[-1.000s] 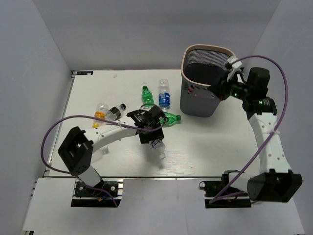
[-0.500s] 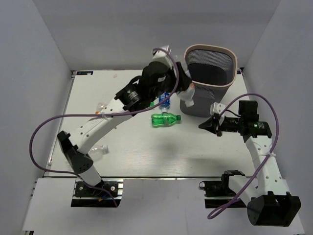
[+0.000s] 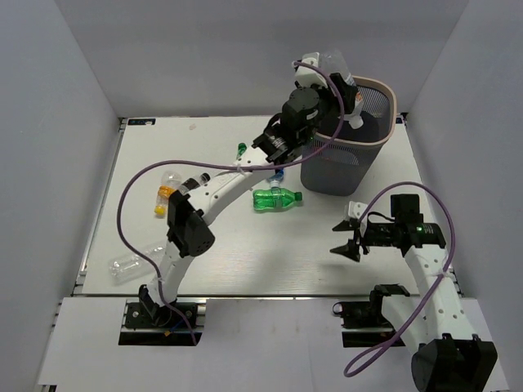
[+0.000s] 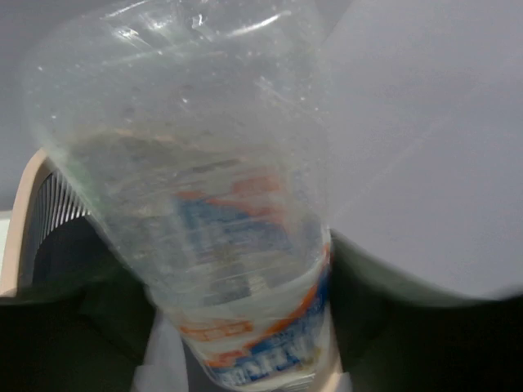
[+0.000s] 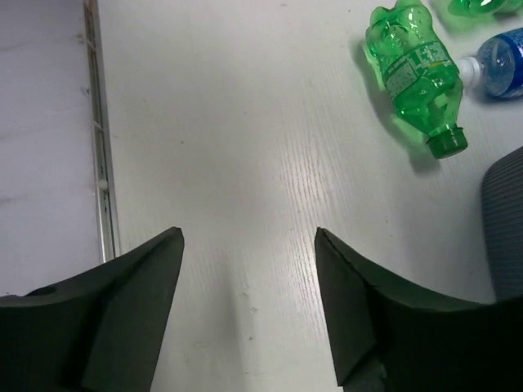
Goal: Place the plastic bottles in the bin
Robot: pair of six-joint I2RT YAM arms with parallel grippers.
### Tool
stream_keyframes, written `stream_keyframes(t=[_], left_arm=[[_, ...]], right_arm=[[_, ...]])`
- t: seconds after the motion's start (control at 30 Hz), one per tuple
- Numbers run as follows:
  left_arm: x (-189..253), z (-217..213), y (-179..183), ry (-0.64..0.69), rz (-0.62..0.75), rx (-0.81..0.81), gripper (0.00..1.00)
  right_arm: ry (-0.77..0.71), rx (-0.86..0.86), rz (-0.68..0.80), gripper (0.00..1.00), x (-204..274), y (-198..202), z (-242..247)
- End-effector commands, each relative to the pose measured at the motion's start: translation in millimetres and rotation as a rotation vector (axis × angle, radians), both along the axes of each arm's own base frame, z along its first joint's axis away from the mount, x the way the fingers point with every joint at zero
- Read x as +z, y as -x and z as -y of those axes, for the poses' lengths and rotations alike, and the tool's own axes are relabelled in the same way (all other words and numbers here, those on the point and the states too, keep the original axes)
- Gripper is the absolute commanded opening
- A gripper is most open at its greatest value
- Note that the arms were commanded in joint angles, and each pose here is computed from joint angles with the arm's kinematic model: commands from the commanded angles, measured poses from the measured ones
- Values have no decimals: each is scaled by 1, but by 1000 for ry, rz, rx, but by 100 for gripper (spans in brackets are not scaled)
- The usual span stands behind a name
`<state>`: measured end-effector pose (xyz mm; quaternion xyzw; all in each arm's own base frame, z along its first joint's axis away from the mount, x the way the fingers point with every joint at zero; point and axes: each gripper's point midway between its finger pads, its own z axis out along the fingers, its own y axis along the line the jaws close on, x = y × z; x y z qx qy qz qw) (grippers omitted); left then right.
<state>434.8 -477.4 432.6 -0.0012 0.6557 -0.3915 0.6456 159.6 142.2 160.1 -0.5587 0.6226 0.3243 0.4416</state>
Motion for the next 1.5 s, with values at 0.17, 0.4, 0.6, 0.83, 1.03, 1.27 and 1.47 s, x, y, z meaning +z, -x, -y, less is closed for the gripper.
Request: stream_keyframes(t=[0.17, 0.4, 0.6, 0.83, 1.03, 1.27, 1.47], left_arm=[[37, -32, -20, 27, 74, 140, 100], [118, -118, 37, -122, 207, 275, 100], [-13, -238, 104, -351, -189, 419, 100], [-166, -374, 222, -430, -708, 621, 100], [-227, -395, 255, -384, -861, 673, 100], [-235, -384, 242, -542, -873, 690, 100], [-213, -362, 218, -663, -727, 540, 100]], right_arm=[[-54, 67, 138, 87, -3, -6, -8], [-121, 239, 230, 86, -3, -31, -33], [35, 368, 338, 84, -22, -70, -63], [122, 177, 329, 84, -13, -144, -113], [222, -2, 237, 84, -40, -190, -133], [323, 124, 172, 83, -65, -192, -161], [423, 296, 44, 73, -108, -160, -150]])
